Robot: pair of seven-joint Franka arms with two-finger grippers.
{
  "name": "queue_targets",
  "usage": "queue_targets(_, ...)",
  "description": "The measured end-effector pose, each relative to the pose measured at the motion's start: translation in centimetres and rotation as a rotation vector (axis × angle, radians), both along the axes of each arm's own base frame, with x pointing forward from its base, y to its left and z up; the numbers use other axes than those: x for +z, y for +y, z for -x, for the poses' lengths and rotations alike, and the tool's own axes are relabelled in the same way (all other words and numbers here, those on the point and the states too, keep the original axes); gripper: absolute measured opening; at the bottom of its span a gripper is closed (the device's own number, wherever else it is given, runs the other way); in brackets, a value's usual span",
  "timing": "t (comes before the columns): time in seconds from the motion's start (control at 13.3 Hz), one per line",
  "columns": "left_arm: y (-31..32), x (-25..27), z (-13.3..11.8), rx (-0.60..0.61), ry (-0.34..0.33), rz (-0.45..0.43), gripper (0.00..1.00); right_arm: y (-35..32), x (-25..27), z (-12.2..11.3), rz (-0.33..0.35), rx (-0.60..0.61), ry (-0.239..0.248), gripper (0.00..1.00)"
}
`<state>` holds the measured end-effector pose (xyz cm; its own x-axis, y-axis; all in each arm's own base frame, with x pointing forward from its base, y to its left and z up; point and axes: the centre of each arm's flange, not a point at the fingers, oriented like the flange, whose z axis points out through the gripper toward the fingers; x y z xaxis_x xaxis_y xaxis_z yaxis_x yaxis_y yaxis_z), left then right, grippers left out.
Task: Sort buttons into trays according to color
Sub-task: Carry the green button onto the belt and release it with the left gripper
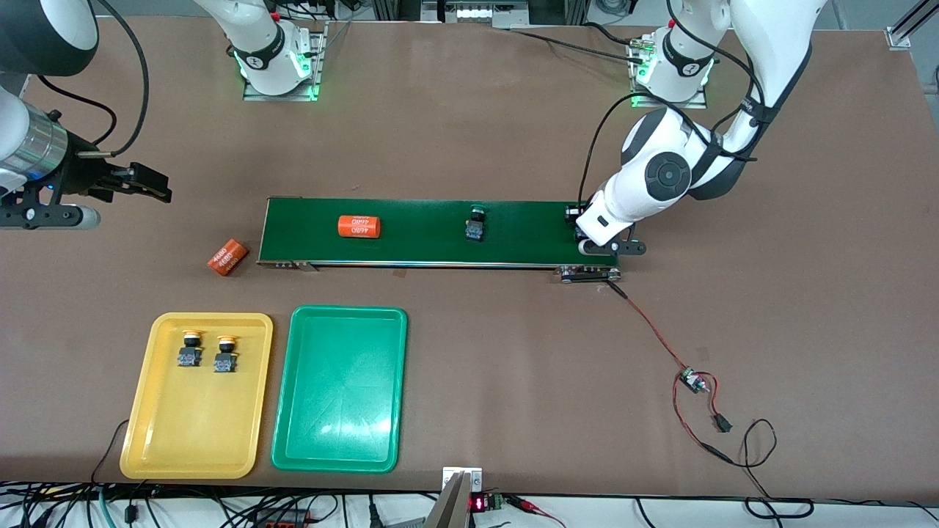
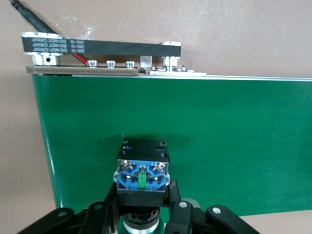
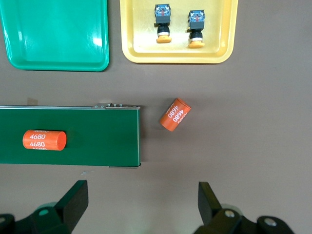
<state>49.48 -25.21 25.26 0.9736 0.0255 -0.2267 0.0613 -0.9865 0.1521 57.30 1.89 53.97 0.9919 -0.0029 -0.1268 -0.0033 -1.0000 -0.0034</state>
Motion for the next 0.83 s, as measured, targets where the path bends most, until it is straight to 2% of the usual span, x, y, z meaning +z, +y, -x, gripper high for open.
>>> queue_targets(0.3, 0.2, -0.3, -0.2, 0.006, 0.004, 0.002, 0.41, 0.0, -0.9, -0.5, 0.015, 0.005, 0.008, 1.0)
queue_targets(0.45, 0.3, 0.0, -0.6, 0.013, -0.005, 0.005, 0.54, 0.5, -0.9, -0.5, 0.017, 0.016, 0.008, 1.0)
queue_targets(0.68, 1.2, 0.9, -2.2, 0.038, -0.032, 0.01, 0.84, 1.5, -1.5, -0.8, 0.017, 0.032, 0.017, 1.0)
queue_targets(0.83, 1.6, 1.2, -2.8, 0.05, -0.042, 0.01, 1.0, 1.5, -1.5, -1.0, 0.016, 0.032, 0.012, 1.0)
